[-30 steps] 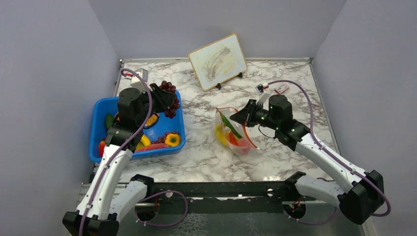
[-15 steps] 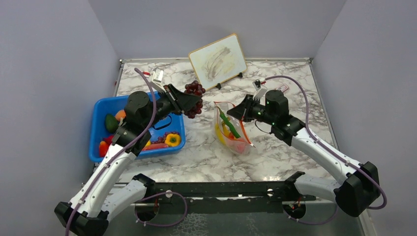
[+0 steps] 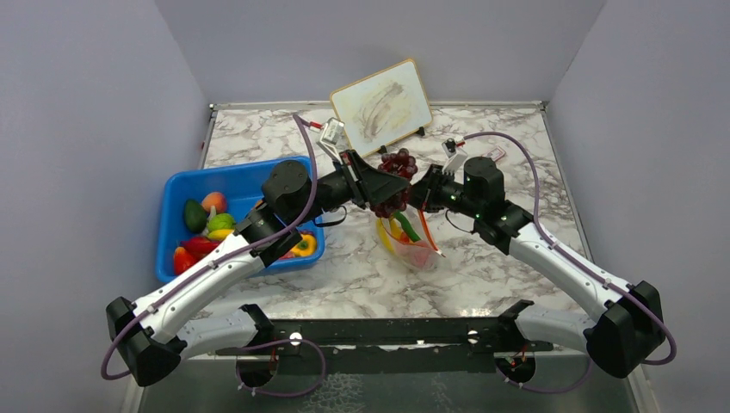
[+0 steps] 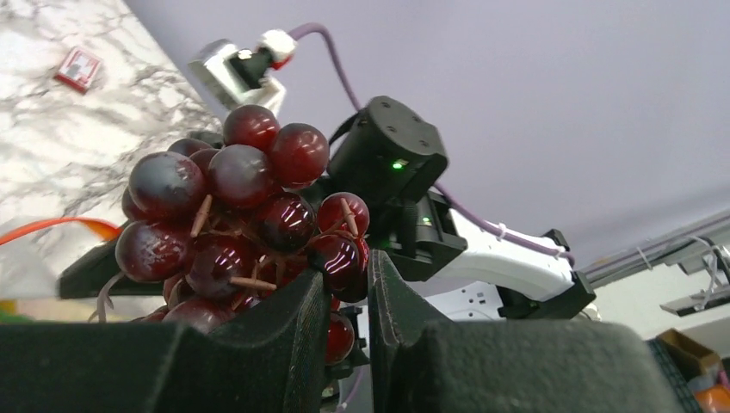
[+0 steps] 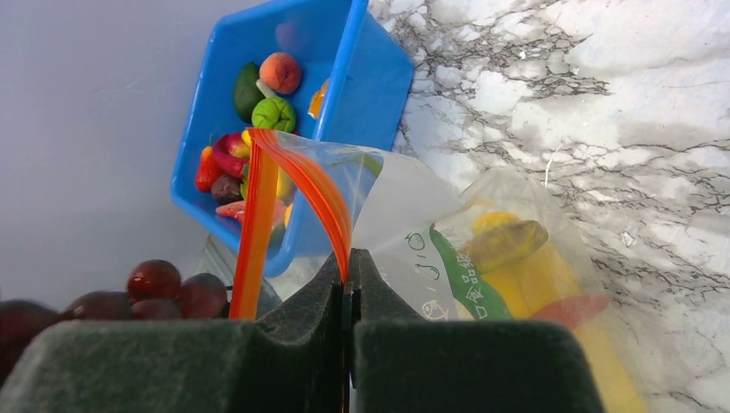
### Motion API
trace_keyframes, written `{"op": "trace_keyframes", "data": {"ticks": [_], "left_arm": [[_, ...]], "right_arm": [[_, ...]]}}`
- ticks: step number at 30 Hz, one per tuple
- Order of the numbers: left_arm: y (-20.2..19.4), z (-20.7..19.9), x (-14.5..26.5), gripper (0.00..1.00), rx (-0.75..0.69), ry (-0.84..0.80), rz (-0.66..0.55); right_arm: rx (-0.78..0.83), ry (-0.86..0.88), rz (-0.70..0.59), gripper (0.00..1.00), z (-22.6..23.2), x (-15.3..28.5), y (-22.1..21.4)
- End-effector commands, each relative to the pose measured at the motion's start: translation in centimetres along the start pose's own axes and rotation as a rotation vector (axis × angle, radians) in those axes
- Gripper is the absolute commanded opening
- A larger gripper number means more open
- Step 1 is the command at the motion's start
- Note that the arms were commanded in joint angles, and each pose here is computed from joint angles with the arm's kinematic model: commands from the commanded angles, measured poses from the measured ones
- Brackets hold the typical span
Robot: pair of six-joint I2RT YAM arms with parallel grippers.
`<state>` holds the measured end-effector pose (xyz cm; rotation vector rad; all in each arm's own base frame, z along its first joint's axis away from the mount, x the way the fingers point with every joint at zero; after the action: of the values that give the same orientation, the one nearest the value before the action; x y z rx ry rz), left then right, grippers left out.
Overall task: Place the food in the zip-top bag and seal the zipper
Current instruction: Place the fake fruit in the zipper food storage bag.
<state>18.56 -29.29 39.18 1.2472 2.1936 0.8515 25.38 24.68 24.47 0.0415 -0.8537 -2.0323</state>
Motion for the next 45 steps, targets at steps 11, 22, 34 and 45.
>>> {"op": "trace_keyframes", "data": {"ticks": [11, 22, 34, 45], "left_arm": [[1.6, -4.0, -2.7, 0.21, -0.089, -0.142, -0.118], [-4.0, 6.2, -0.7, 0.21, -0.158, 0.176, -0.106], [-7.0, 8.9, -0.8, 0.23, -0.169, 0.288, 0.066], [-9.0, 8.6, 0.0, 0.28, -0.162, 0.236, 0.174]], "right_arm": [[0.011, 0.046, -0.069, 0.01, 1.6, 0.4, 1.6], [0.023, 0.042, -0.086, 0.01, 1.8, 0.4, 2.0], [0.033, 0.029, -0.120, 0.01, 1.9, 0.7, 2.7], [0.034, 0.033, -0.133, 0.01, 2.1, 0.8, 2.9]]}}
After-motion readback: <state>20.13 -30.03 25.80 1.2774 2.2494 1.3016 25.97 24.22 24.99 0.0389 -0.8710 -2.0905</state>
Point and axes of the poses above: each gripper's point midway between its finger pads, its own x axis back along the fingers, its own z axis along the line the jaws close on, y = z × x, the point moved 3 cm from there along x, back along the fingers, and after that the axes turned 7 degrees about -x, right-handed, at the moved point
